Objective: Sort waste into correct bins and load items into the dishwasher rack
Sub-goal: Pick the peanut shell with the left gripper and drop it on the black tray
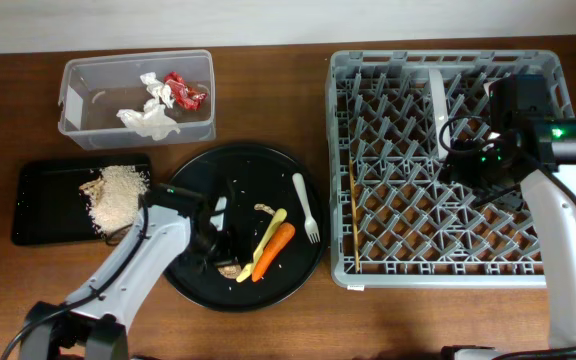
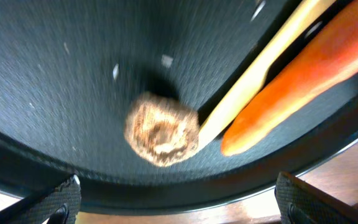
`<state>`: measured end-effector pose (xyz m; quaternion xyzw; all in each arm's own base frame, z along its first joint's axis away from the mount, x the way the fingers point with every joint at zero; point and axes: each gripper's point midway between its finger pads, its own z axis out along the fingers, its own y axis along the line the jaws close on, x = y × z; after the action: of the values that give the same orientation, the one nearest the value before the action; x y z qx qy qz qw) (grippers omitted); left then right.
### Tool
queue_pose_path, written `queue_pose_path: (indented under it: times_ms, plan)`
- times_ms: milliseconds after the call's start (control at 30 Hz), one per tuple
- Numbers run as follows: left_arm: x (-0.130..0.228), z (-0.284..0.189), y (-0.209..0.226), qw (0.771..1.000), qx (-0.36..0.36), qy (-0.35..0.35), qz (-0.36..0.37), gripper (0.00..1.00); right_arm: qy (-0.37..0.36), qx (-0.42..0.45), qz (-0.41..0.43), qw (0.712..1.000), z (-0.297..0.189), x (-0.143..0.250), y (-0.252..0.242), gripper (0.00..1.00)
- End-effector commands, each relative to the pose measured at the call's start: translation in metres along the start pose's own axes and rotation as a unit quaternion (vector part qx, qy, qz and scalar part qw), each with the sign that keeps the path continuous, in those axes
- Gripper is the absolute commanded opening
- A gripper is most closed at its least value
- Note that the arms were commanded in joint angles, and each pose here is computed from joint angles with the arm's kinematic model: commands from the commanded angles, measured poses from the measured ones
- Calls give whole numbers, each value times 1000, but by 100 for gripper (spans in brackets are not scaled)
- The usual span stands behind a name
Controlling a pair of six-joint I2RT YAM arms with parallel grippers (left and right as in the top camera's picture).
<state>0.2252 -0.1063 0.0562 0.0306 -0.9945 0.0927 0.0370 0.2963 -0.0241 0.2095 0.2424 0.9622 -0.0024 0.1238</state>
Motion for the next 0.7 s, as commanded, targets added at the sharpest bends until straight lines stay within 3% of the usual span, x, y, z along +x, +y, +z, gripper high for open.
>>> queue_pose_path:
  times_ms: [0, 233, 267, 333, 400, 467, 567, 667]
  plan:
    - [19, 34, 10, 999, 1, 15, -40, 99, -7, 0, -6, 1000, -4, -1, -1, 82]
    - [-10, 45, 18, 998, -16, -56, -27, 95, 6, 4, -7, 1000, -4, 5, -4, 82]
    - [-9, 47, 18, 998, -17, -53, -27, 89, 6, 4, -6, 1000, -4, 5, -4, 82]
    - [-6, 51, 20, 998, -21, -43, -29, 62, 7, 4, -6, 1000, -4, 5, -4, 82]
    - [-3, 59, 23, 999, -28, -28, -31, 47, 6, 4, -6, 1000, -4, 5, -3, 81]
    - [-1, 63, 22, 999, -32, -19, -28, 41, 7, 4, -6, 1000, -4, 5, -4, 82]
    - [-5, 60, 21, 999, -34, -25, -26, 19, 7, 4, -7, 1000, -4, 5, -4, 81]
    - [-53, 1, 36, 992, -92, -83, -10, 18, 6, 4, -7, 1000, -4, 5, -4, 82]
